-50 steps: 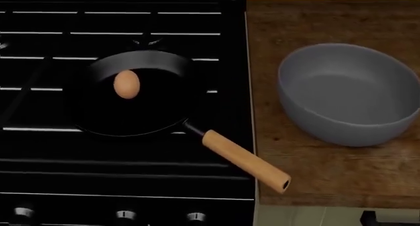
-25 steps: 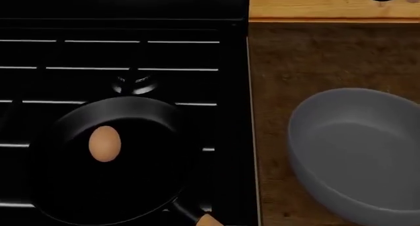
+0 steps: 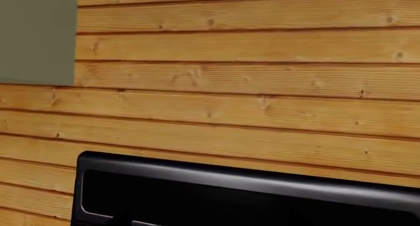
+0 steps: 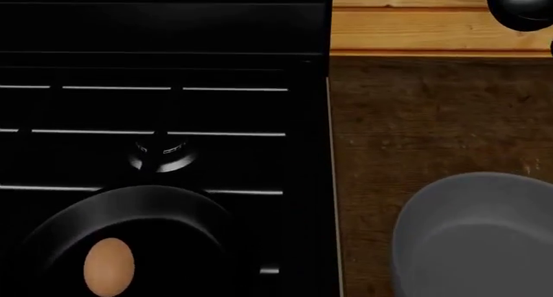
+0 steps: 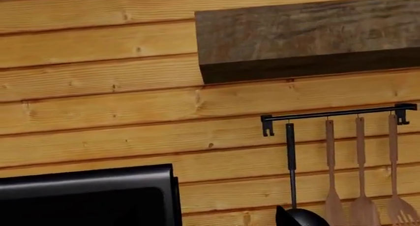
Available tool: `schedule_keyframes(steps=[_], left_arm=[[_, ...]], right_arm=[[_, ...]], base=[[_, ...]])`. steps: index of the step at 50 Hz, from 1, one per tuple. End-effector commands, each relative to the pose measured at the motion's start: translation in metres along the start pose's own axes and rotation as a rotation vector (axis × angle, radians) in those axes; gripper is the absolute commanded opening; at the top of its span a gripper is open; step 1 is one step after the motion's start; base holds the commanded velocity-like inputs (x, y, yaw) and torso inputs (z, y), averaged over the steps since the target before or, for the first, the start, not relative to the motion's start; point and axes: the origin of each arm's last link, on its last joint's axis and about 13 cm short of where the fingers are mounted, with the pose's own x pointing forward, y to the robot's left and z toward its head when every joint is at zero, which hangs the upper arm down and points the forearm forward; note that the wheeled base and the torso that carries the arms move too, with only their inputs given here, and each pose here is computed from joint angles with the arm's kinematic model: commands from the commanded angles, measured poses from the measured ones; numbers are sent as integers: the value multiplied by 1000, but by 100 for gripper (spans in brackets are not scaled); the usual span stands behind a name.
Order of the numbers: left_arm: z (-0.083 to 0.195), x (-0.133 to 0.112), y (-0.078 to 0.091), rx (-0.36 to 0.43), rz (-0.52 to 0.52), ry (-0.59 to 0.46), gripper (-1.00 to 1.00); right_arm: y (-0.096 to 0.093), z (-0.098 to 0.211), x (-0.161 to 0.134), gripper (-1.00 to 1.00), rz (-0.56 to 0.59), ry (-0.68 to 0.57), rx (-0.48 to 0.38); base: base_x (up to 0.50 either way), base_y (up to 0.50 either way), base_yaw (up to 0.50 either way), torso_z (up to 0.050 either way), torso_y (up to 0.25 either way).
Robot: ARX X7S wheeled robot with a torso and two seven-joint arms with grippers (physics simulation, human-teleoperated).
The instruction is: Pick the egg from the pan and place it in the bowl.
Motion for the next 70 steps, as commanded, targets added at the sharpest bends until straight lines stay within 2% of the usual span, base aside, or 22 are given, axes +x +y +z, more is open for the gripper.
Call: schedule_keyframes(steps=[1, 8, 11, 17, 20, 32, 37, 45, 50, 53, 60, 70], left_arm=[[0, -2, 3, -5, 8, 0, 100], [0, -3, 4, -1, 13, 0, 100], [0, -3, 5, -5, 11, 1, 100], [1, -3, 4, -1, 10, -2, 100], [3, -4, 6, -2, 13, -6, 100], [0, -8, 10, -4, 27, -1, 100], [-3, -7, 10, -5, 37, 11, 100], [-8, -6, 8, -10, 37, 22, 100], [-10, -5, 7, -7, 34, 26, 100], [-11, -6, 7, -7, 34, 28, 100], [-14, -6, 8, -10, 39, 37, 100], [-20, -8, 9, -16, 43, 48, 100]], right_arm=[[4, 1, -2, 100, 25, 14, 1], [17, 1, -17, 100, 114, 126, 13], [28, 4, -27, 100, 189, 193, 33], [45, 7, -41, 100, 298, 238, 46], [55, 2, -47, 100, 355, 253, 11], [97, -23, -56, 100, 567, 330, -28], [107, -38, -64, 100, 629, 377, -36], [115, -56, -77, 100, 662, 452, -54], [119, -60, -87, 100, 686, 491, -36], [122, -60, -89, 100, 650, 523, 15], [129, -69, -97, 100, 617, 578, 44], [137, -81, -104, 100, 578, 626, 37]], base=[[0, 0, 0, 0, 0], [0, 0, 0, 0, 0], [0, 0, 0, 0, 0], [0, 0, 0, 0, 0], [0, 0, 0, 0, 0], [0, 0, 0, 0, 0], [0, 0, 0, 0, 0], [0, 0, 0, 0, 0], [0, 0, 0, 0, 0], [0, 0, 0, 0, 0], [0, 0, 0, 0, 0], [0, 0, 0, 0, 0]])
